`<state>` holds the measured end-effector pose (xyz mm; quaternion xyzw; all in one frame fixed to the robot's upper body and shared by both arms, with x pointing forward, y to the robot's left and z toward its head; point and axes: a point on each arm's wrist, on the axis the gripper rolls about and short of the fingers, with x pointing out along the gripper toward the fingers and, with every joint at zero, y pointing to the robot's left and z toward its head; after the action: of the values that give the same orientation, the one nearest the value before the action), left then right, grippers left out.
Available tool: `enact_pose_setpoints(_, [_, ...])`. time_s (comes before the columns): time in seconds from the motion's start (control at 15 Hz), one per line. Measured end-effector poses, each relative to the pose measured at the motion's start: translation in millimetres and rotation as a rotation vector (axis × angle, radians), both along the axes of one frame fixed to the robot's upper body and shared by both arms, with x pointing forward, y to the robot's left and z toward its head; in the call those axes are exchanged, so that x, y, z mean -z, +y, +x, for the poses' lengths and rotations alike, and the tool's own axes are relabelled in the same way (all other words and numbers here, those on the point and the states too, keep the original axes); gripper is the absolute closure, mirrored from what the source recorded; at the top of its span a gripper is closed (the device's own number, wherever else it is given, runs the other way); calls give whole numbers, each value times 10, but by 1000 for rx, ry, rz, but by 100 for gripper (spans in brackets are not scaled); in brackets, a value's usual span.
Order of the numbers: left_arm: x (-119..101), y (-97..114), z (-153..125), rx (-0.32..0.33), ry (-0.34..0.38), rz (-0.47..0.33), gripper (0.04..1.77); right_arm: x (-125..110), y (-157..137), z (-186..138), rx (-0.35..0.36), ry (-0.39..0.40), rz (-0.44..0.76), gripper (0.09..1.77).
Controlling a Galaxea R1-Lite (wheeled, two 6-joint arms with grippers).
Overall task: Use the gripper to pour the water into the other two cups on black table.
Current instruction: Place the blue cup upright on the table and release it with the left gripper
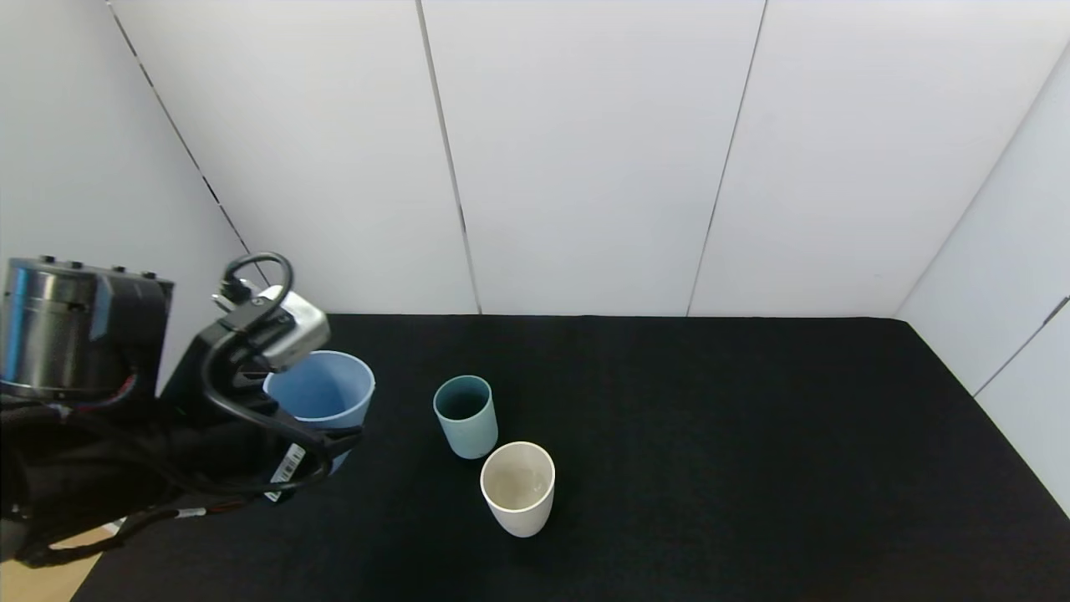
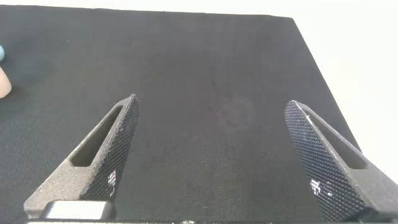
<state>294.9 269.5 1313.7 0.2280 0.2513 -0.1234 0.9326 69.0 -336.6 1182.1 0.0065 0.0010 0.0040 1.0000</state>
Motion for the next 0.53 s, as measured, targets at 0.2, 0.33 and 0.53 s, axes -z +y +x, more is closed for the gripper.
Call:
enact_pose_setpoints(0.2, [-50, 237, -6, -79, 9, -286, 59, 0, 0, 0, -1, 0, 0, 15])
enact_pose_setpoints(0.33, [-22, 299, 18, -102, -57, -342, 59, 0, 0, 0, 0, 0, 0, 15])
enact_pose_setpoints(0.53, [115, 319, 102, -100, -144, -367, 59, 0, 0, 0, 0, 0, 0, 15])
